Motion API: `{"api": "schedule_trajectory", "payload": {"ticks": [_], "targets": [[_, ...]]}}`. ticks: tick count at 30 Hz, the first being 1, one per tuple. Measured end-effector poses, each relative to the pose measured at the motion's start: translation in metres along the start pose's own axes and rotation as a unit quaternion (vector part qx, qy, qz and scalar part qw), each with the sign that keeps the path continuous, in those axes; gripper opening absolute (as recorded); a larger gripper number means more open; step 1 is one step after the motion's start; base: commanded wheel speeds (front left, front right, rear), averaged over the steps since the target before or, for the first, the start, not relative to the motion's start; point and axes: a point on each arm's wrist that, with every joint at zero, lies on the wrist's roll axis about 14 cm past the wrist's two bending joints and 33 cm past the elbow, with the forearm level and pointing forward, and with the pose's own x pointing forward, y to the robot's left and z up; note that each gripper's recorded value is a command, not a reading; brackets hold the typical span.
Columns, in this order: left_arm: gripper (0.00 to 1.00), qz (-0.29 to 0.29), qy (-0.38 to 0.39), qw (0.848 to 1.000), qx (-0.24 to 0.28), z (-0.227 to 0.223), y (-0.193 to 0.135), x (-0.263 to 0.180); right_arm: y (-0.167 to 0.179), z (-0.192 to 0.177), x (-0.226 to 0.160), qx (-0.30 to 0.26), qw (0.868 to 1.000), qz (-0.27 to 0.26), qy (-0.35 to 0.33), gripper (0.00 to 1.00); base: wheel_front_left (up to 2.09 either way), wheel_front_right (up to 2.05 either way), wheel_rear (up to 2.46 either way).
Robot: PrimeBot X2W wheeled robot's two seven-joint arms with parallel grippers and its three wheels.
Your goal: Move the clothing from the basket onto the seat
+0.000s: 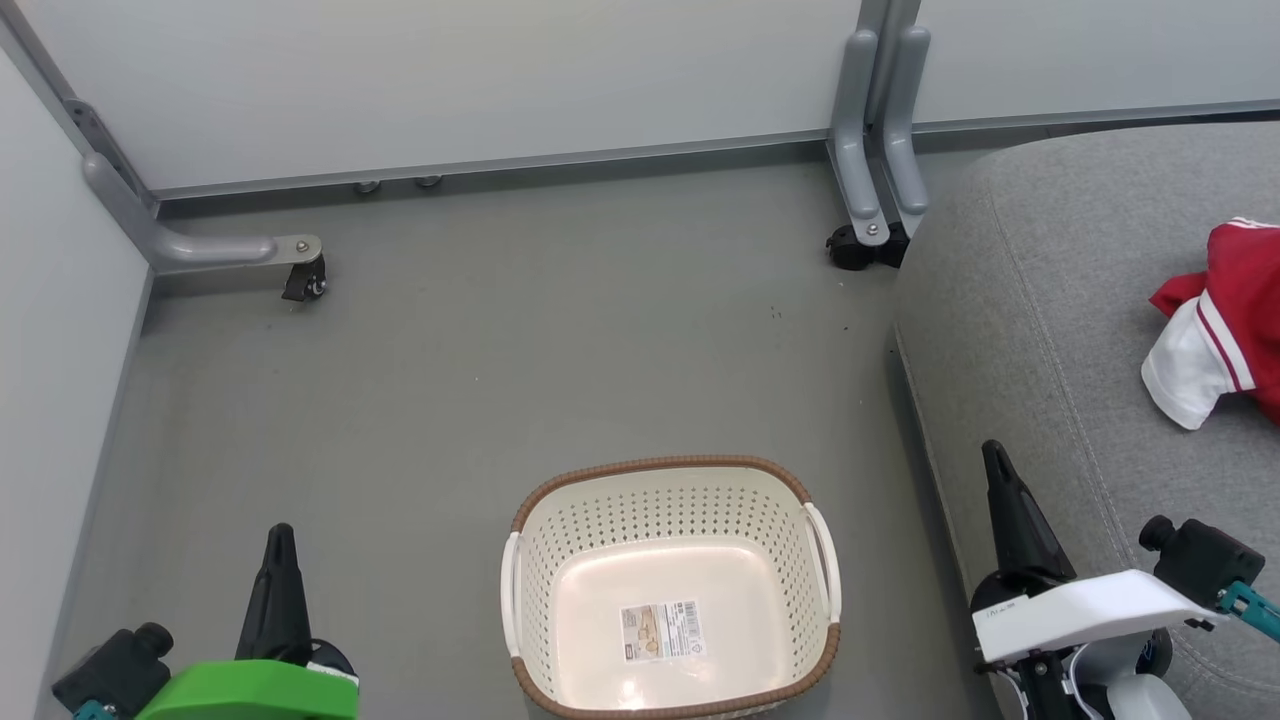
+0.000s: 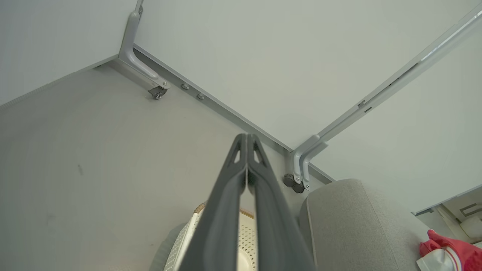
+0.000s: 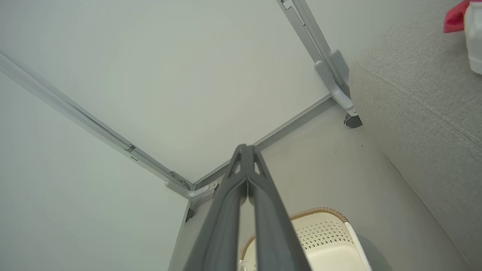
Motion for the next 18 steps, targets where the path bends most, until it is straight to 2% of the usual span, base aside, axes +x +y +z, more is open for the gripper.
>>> {"api": "schedule_trajectory", "payload": {"ticks": [18], "targets": [[0.0, 0.004, 0.006, 0.994, -0.111, 0.004, -0.001, 0.008, -0.015, 0.006, 0.003, 0.11, 0.993, -0.029, -0.002, 0.0, 0.0, 0.0, 0.0]]}}
